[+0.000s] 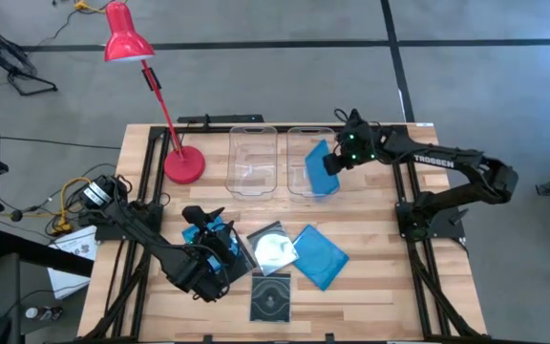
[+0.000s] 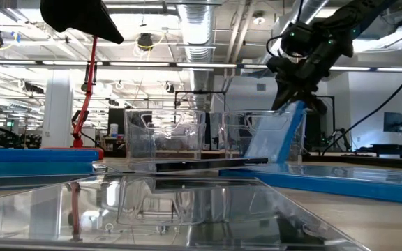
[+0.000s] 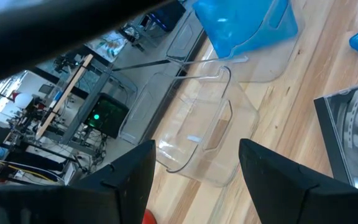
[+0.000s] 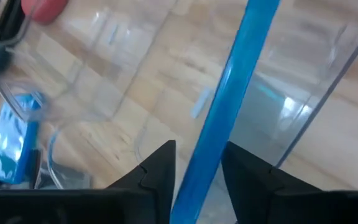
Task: Pick & place jewel cases by type
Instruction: Put the right blue cd case into the right transparent bin
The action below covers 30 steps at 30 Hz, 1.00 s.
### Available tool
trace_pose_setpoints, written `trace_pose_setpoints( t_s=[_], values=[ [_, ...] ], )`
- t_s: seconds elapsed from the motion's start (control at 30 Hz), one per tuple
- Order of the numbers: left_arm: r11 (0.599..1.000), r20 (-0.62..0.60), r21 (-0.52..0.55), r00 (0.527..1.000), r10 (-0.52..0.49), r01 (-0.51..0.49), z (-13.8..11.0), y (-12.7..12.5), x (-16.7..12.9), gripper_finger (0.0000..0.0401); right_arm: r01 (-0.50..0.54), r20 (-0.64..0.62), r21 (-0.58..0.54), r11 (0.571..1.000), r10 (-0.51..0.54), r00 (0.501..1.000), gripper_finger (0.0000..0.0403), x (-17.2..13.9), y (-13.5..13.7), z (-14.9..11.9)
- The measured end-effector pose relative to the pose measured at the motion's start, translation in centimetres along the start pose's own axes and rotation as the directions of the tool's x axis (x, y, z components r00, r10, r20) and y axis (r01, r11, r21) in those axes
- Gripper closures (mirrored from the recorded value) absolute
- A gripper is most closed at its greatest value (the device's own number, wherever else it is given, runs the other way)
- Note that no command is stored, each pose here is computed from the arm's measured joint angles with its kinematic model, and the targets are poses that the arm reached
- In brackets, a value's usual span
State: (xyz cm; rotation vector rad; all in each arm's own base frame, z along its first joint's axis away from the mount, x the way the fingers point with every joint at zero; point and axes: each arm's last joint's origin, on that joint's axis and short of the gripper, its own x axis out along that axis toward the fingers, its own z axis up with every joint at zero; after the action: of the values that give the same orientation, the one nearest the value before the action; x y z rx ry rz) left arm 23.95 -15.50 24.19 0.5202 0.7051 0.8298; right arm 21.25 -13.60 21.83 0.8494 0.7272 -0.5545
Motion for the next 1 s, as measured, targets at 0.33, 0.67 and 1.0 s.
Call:
trace_pose_setpoints(
  t_s=[0.33, 0.67, 1.0],
  values=[
    [1.000, 0.000, 0.001, 1.000, 0.000, 0.000, 0.00, -0.01, 0.00, 0.0175, 0.015, 0.021, 0.006, 1.000, -0.015, 1.000, 0.0242, -0.42, 0.36, 0.56],
    [1.000, 0.000, 0.001, 1.000, 0.000, 0.000, 0.00, -0.01, 0.00, 0.0175, 0.063, -0.019, 0.007, 0.998, -0.063, 0.998, 0.0264, -0.40, 0.16, 0.02],
    [1.000, 0.002, 0.001, 1.000, 0.002, -0.002, 0.00, 0.00, 0.01, 0.0175, 0.064, 0.016, -0.021, 0.998, -0.064, 0.998, 0.0257, -0.26, 0.76, 0.03]
  ],
)
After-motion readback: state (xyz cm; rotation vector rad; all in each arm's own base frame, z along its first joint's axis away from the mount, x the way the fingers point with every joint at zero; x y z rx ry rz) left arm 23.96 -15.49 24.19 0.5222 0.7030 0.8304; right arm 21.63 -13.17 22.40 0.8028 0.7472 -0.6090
